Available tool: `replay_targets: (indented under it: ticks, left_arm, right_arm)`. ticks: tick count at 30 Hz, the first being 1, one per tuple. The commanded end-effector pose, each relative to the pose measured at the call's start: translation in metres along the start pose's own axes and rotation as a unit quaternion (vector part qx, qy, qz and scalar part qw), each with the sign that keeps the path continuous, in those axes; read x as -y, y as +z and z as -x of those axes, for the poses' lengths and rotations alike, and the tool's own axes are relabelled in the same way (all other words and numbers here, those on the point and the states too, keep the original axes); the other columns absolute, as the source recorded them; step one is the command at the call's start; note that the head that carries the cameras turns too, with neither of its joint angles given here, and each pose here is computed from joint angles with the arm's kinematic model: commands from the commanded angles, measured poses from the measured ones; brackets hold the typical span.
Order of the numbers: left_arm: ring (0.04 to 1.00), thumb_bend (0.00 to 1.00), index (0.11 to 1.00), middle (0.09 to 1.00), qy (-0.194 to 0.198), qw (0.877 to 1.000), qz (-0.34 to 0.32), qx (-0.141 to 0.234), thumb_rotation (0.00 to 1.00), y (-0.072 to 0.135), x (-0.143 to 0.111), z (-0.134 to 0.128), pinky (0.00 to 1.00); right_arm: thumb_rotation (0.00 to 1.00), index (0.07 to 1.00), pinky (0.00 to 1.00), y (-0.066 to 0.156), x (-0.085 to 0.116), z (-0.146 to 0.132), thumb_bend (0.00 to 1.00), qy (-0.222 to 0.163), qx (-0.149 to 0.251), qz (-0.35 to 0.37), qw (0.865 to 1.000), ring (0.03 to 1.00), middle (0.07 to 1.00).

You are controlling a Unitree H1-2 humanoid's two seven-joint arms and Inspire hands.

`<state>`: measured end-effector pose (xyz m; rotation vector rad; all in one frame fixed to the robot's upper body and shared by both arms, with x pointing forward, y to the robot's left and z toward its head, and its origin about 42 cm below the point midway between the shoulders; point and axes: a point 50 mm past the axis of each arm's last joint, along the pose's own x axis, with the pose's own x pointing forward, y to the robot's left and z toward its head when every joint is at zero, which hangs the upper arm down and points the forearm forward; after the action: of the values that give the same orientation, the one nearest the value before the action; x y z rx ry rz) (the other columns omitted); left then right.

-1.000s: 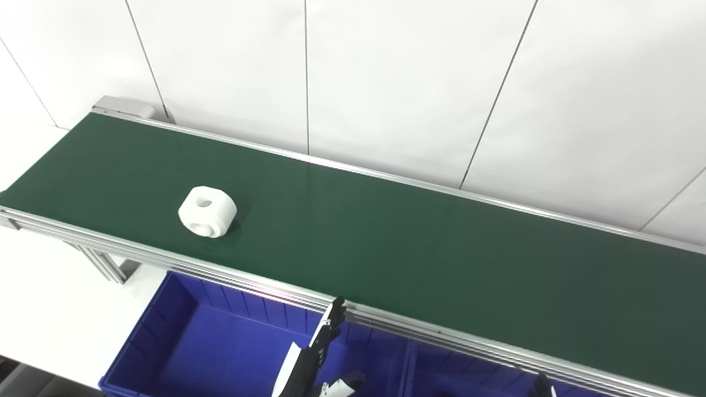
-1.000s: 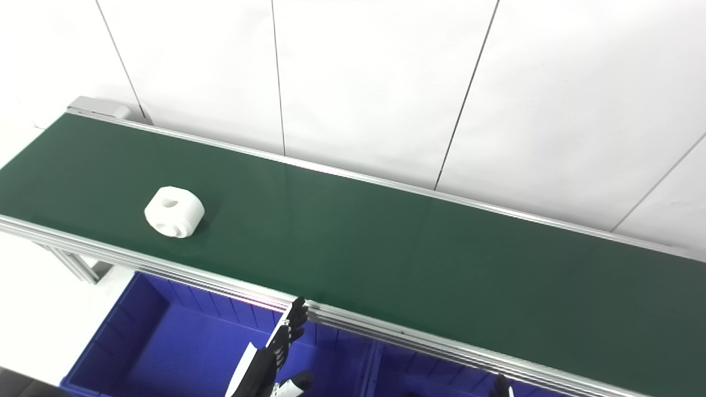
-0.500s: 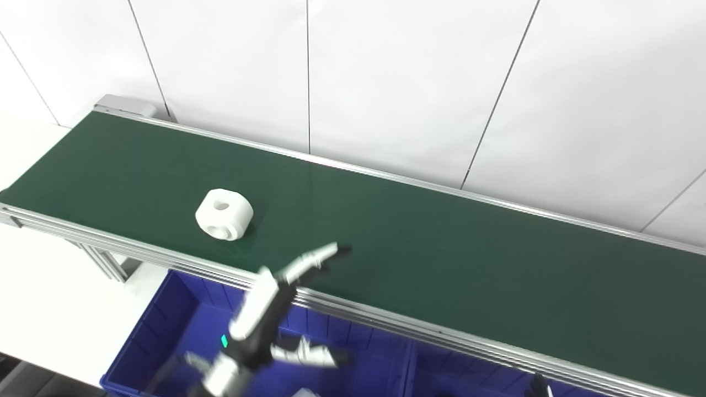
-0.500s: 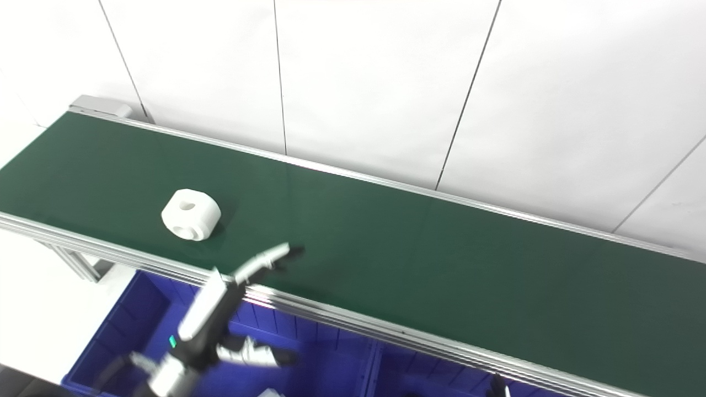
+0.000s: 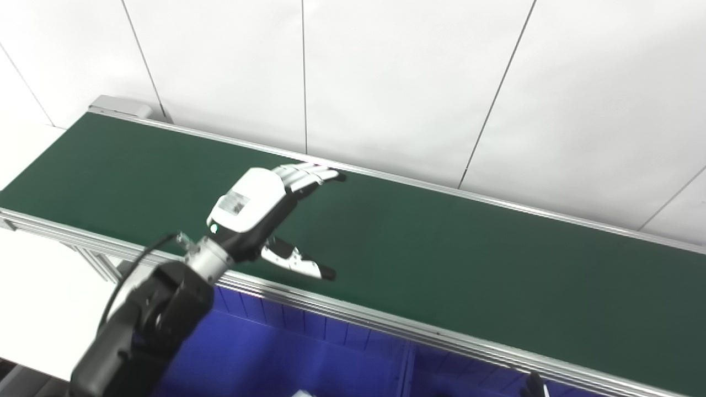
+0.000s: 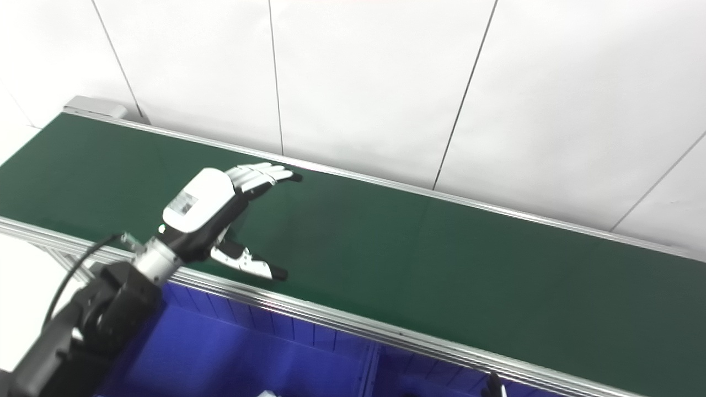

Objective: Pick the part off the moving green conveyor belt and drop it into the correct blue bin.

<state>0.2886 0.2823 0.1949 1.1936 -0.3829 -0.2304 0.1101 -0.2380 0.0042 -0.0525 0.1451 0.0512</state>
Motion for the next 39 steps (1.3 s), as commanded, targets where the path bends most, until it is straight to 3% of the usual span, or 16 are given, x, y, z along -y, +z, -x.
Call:
replay_targets:
  ticks: [1, 8, 15, 18, 24, 29, 30, 33, 36, 37, 38, 39]
  left_arm:
    - [0.882, 1.0, 0.868, 0.872, 0.01, 0.999, -0.041, 0.007, 0.55, -0.012, -0.02, -0.016, 0.84]
    - [0.869, 1.0, 0.875, 0.874, -0.042, 0.995, -0.074, -0.044, 0.51, -0.056, -0.014, -0.041, 0.84]
    - [0.883, 1.0, 0.877, 0.879, -0.094, 0.989, -0.072, -0.088, 0.44, -0.09, 0.003, -0.043, 0.88]
    - [0.882, 1.0, 0.878, 0.879, -0.122, 0.985, -0.072, -0.093, 0.43, -0.096, 0.007, -0.038, 0.85]
    - [0.894, 1.0, 0.867, 0.882, -0.188, 0.976, -0.045, -0.098, 0.48, -0.101, 0.012, -0.033, 0.87]
    - [0.898, 1.0, 0.845, 0.869, -0.233, 0.967, -0.031, -0.098, 0.4, -0.098, 0.014, -0.036, 0.88]
    - [0.895, 1.0, 0.839, 0.866, -0.221, 0.969, -0.049, -0.095, 0.39, -0.098, 0.015, -0.037, 0.88]
    - [0.81, 0.98, 0.774, 0.79, -0.159, 0.977, -0.108, -0.091, 0.16, -0.099, 0.021, -0.039, 0.78]
    - [0.73, 0.96, 0.7, 0.718, -0.102, 0.984, -0.123, -0.079, 0.05, -0.101, 0.026, -0.041, 0.69]
    - [0.648, 0.88, 0.636, 0.652, -0.086, 0.986, -0.118, -0.075, 0.01, -0.101, 0.028, -0.041, 0.63]
    - [0.639, 0.87, 0.628, 0.644, -0.072, 0.989, -0.112, -0.072, 0.01, -0.101, 0.029, -0.042, 0.62]
    - [0.557, 0.61, 0.521, 0.567, -0.058, 0.991, -0.102, -0.064, 0.02, -0.1, 0.03, -0.043, 0.56]
  right_arm:
    - [1.0, 1.0, 1.0, 0.012, -0.002, -0.003, 0.64, 0.003, 0.044, -0.004, 0.999, 0.991, 1.0]
    - [1.0, 1.0, 1.0, 0.013, -0.003, -0.001, 0.65, 0.006, 0.047, -0.009, 0.999, 0.985, 1.0]
    - [1.0, 1.0, 0.99, 0.015, -0.004, 0.001, 0.67, 0.005, 0.05, -0.013, 0.999, 0.986, 1.0]
    - [1.0, 1.0, 0.99, 0.017, -0.004, 0.002, 0.67, 0.005, 0.051, -0.011, 0.999, 0.98, 1.0]
    - [1.0, 1.0, 1.0, 0.018, -0.005, 0.003, 0.66, 0.005, 0.054, -0.017, 0.998, 0.976, 1.0]
    - [1.0, 1.0, 0.99, 0.018, -0.006, 0.003, 0.66, 0.007, 0.055, -0.016, 0.998, 0.975, 1.0]
    - [1.0, 1.0, 0.99, 0.018, -0.006, 0.003, 0.66, 0.007, 0.054, -0.014, 0.998, 0.976, 1.0]
    - [1.0, 1.0, 0.99, 0.019, -0.006, 0.004, 0.66, 0.006, 0.054, -0.011, 0.998, 0.968, 1.0]
    - [1.0, 1.0, 0.99, 0.019, -0.006, 0.005, 0.66, 0.007, 0.054, -0.012, 0.998, 0.967, 1.0]
    - [1.0, 1.0, 0.99, 0.019, -0.007, 0.005, 0.66, 0.007, 0.054, -0.013, 0.998, 0.963, 1.0]
    - [1.0, 1.0, 0.99, 0.019, -0.007, 0.005, 0.66, 0.008, 0.054, -0.015, 0.998, 0.963, 1.0]
    - [1.0, 1.0, 0.99, 0.019, -0.007, 0.005, 0.66, 0.009, 0.054, -0.016, 0.998, 0.963, 1.0]
